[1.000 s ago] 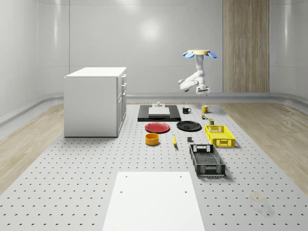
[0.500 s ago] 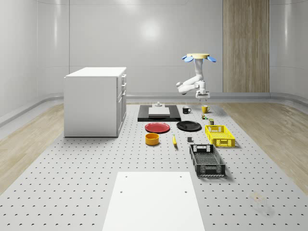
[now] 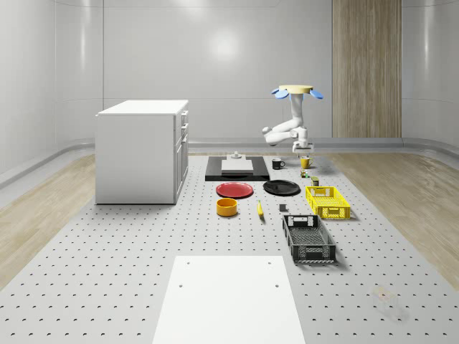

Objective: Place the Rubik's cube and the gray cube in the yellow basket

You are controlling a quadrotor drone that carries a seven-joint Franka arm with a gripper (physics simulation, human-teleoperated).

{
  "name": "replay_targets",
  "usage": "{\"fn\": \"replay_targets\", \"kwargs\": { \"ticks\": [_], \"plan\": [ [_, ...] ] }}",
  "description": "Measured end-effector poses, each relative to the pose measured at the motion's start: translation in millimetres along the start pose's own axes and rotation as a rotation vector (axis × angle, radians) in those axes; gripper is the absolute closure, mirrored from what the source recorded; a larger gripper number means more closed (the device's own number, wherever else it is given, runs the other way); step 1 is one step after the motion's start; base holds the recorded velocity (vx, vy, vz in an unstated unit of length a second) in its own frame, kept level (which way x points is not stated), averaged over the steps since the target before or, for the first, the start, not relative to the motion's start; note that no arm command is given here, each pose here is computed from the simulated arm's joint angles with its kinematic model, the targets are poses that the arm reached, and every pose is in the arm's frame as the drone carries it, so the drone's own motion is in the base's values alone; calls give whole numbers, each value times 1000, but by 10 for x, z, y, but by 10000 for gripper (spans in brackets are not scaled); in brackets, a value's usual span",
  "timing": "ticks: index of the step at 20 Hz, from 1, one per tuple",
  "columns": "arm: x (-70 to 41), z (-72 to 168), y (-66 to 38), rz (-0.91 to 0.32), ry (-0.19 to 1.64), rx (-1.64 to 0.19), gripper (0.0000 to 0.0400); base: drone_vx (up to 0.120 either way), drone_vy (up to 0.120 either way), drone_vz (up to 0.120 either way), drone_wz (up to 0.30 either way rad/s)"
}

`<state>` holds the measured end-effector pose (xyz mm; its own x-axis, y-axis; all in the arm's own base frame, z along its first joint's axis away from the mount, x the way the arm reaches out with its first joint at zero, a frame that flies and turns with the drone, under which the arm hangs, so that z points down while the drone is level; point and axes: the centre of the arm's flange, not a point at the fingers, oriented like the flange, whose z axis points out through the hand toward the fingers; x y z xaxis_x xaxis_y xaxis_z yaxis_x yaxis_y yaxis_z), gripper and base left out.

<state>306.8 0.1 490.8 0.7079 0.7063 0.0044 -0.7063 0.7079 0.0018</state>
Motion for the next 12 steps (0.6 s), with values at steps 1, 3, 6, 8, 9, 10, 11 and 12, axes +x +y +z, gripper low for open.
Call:
{"fn": "replay_targets", "kwargs": {
  "ticks": [1,3,6,8,9,10,11,12],
  "plan": [
    [0,0,0,0,0,0,0,0,0,-120,0],
    [-1,0,-1,0,1,-1,0,0,0,-120,0],
    [-1,0,-1,0,1,-1,0,93,0,-120,0],
    [-2,0,-1,0,2,-2,0,120,0,-120,0],
    [-2,0,-2,0,2,-2,0,40,0,-120,0],
    [-2,0,-2,0,2,-2,0,0,0,-120,0],
    [-2,0,-2,0,2,-2,0,0,0,-120,0],
    [-2,0,-2,0,2,-2,0,0,0,-120,0]
  ]
}}
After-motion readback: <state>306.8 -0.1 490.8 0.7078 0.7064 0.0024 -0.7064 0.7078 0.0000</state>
